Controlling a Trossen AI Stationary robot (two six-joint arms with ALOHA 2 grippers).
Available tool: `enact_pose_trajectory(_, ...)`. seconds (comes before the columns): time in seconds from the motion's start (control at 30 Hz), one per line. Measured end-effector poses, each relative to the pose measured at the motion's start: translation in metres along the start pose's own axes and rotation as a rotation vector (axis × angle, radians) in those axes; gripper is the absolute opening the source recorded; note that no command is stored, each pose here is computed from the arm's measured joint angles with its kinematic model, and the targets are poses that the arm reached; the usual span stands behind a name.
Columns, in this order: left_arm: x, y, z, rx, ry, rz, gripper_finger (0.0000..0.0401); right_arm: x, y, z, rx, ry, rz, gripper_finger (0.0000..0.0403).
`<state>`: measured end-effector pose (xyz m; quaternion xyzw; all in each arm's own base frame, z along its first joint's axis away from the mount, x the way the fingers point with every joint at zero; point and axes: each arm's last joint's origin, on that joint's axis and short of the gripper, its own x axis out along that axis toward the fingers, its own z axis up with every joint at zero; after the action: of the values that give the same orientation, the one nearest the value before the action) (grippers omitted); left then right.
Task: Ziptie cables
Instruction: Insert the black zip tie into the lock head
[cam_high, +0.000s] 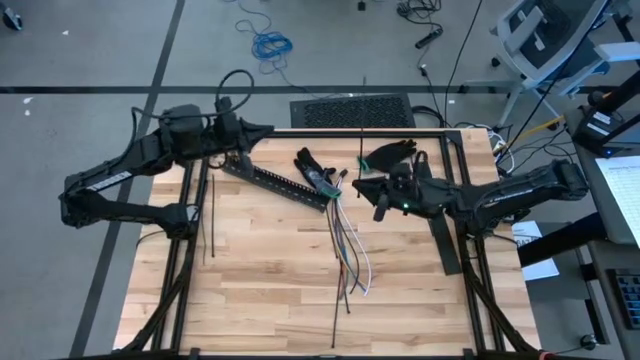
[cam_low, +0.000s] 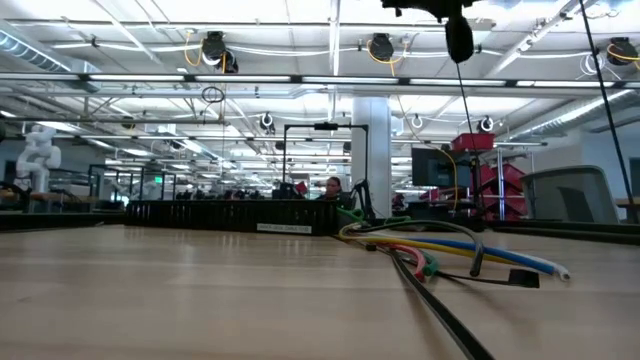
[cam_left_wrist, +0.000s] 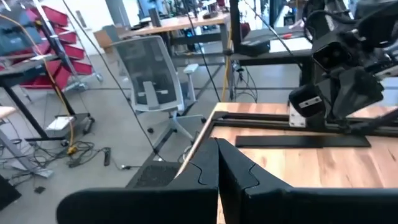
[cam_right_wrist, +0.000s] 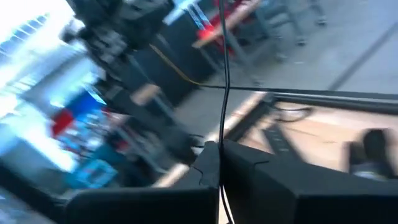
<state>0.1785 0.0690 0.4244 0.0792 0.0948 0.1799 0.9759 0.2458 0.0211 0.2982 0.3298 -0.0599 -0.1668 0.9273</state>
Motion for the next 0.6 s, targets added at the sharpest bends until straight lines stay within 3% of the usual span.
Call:
enact_pose_trajectory(0.17,0.008,-0.003,-0.008,-0.026,-0.034,-0.049,0.0,-0.003,-0.009,-0.009,0.056,-0.002,0.14,0.0)
enact_pose_trajectory(0.4,0.034,-0.012,-0.045,-0.191,-0.147,-0.091,0.0,-0.004,-0.002,-0.003,0.038,0.008,0.321,0.0)
enact_pose_trajectory(0.6,0.045,-0.022,-0.069,-0.332,-0.22,-0.147,0.0,0.004,-0.01,-0.002,0.065,0.068,0.363,0.0)
